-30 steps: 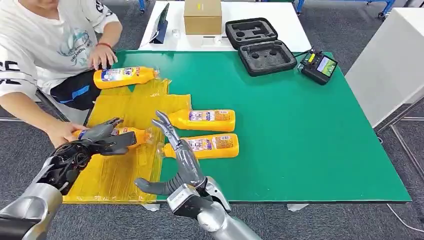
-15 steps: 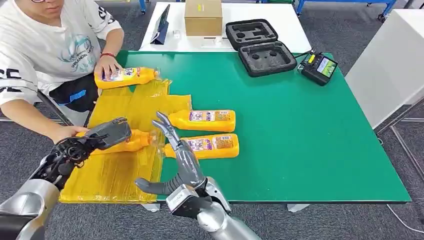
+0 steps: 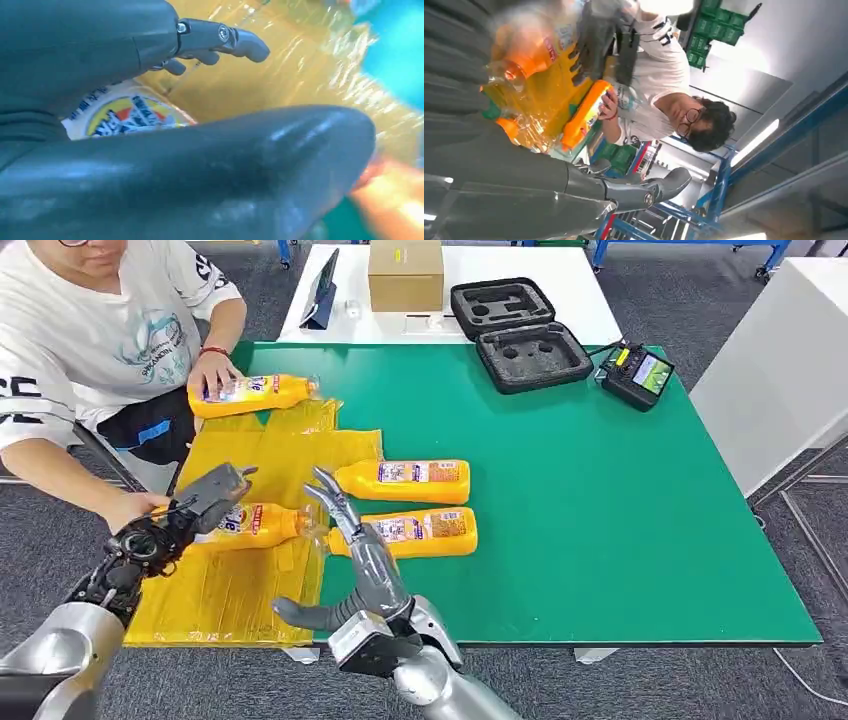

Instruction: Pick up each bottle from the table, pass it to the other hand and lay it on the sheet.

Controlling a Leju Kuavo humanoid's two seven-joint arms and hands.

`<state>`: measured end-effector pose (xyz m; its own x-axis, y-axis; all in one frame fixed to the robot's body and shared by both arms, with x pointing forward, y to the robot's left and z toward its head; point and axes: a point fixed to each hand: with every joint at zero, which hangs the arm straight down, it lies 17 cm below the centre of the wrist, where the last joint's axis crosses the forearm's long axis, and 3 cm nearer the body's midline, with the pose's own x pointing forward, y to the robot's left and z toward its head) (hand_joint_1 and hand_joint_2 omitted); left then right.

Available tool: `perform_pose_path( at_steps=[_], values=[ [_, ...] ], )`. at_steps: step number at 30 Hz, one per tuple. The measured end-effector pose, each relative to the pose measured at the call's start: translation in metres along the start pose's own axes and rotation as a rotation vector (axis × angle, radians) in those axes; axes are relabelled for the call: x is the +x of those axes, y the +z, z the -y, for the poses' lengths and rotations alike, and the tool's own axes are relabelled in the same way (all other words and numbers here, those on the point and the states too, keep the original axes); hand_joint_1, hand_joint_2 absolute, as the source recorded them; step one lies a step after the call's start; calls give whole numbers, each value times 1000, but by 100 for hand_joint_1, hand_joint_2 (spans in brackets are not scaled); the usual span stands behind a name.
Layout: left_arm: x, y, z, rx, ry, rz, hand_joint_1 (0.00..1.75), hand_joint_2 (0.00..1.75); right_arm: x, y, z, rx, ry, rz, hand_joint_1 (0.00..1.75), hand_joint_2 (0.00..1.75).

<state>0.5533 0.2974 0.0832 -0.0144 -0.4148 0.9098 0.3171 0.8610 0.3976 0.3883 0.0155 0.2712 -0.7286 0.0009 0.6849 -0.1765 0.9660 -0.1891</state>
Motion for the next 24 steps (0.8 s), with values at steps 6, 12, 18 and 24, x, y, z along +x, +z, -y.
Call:
perform_pose_path(
  at_steps=[6,12,18,24],
  values=[
    [10,25,-78,518,-37,130,0,175,-23,6,-11,100,327,-54,0,175],
    [13,117,-145,986,16,250,0,175,-106,24,13,278,844,-276,0,175],
    [27,171,-165,1155,-12,334,0,175,-169,39,58,374,1006,-470,0,175],
    [63,203,-171,1257,-83,420,0,175,-203,61,81,421,1065,-590,0,175]
  ],
)
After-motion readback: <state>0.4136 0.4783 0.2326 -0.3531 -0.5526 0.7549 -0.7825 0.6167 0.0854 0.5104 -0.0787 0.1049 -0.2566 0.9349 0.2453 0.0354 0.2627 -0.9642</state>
